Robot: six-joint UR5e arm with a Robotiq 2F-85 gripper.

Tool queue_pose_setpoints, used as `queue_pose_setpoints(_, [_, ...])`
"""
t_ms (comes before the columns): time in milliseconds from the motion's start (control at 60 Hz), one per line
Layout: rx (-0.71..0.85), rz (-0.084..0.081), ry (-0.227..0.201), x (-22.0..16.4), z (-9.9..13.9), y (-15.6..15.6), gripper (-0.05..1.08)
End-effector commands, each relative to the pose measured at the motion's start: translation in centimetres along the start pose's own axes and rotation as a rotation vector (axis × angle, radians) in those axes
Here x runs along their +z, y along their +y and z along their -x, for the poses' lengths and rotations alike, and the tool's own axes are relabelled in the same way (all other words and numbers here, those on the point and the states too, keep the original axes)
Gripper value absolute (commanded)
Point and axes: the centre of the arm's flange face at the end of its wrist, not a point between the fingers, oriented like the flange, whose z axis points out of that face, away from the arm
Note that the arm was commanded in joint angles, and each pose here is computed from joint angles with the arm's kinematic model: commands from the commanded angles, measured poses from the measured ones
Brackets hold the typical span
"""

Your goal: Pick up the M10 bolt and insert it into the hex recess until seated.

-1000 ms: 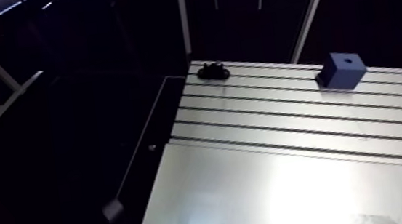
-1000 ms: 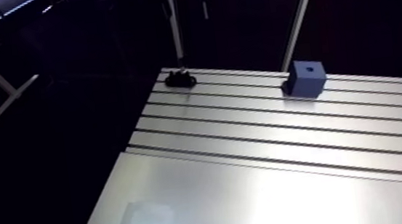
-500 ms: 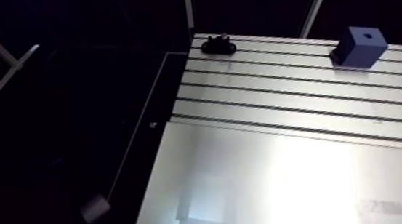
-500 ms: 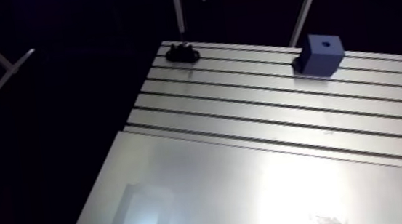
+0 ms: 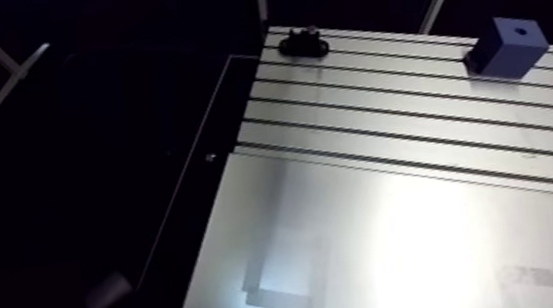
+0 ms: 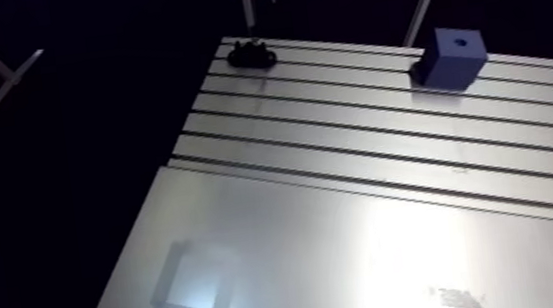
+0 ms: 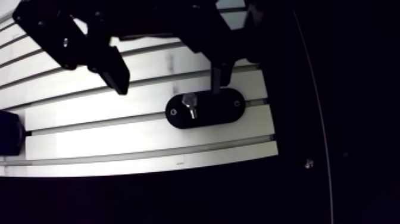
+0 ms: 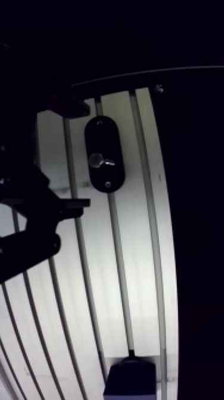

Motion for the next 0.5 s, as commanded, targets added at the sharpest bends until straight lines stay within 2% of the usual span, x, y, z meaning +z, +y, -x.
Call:
queue_pose_setpoints(17, [-0.005, -0.001, -0.007, 1.1, 0.3, -0.1, 0.36])
queue_pose_setpoints(283, [-0.009, 0.004, -0.025, 2.4, 0.8, -0.2, 0.42])
queue_pose_setpoints(417, [-0.009, -0.023, -0.012, 3.0, 0.8, -0.4, 0.44])
queue_pose_setpoints(500, [-0.009, -0.019, -0.017, 3.3, 0.9, -0.4, 0.44])
